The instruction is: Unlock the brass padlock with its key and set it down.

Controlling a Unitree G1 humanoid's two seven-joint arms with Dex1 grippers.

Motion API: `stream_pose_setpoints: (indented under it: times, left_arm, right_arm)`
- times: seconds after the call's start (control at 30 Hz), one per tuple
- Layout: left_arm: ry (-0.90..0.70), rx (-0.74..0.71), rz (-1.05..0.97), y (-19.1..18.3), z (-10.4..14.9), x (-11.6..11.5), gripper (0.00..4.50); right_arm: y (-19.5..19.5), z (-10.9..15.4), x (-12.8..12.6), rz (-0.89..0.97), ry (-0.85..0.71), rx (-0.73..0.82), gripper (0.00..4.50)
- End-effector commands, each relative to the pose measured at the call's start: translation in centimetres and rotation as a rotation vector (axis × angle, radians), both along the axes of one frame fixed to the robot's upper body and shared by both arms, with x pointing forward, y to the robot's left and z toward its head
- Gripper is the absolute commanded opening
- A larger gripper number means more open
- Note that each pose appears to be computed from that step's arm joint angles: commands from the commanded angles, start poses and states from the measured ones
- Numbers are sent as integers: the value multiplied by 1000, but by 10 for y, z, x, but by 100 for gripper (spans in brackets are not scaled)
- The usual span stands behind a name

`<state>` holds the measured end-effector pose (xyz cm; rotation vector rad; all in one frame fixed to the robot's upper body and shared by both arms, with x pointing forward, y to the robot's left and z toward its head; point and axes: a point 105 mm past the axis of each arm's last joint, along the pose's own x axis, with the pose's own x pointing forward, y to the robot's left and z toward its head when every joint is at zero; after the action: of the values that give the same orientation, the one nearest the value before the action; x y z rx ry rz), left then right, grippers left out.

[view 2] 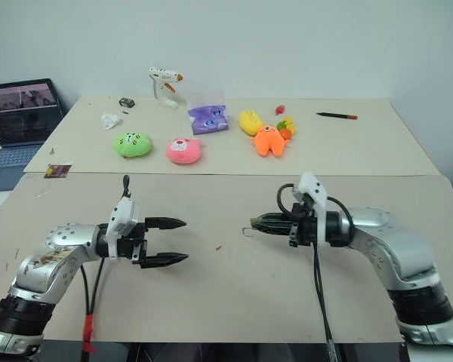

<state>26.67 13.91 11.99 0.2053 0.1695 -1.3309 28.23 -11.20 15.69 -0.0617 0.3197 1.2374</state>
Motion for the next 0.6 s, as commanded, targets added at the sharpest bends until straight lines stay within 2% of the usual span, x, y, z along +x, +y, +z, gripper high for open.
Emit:
stream_pose_setpoints:
  times: [0.03,0.17,0.3,0.4,0.43,0.53,0.6]
  left_arm:
    - [-106,44,-41,-1,4,-6,445]
    - [-181,46,-29,-2,8,-5,445]
    - [-260,79,8,-1,5,-2,445]
    - [-293,52,52,-1,9,0,445]
    - [-305,59,53,-1,8,0,449]
    - [-312,55,62,-3,6,-2,450]
    - [-310,41,72,-4,7,-3,450]
  right_arm:
    - [21,-6,2,40,99,10,9]
    - [37,-18,12,0,327,40,9]
    - [48,-23,23,1,392,-6,9]
    - [49,-31,33,-23,428,-36,9]
    - [47,-35,36,-33,434,-53,59]
    - [41,-48,41,-62,460,-95,153]
    - [34,-56,44,-81,459,-132,236]
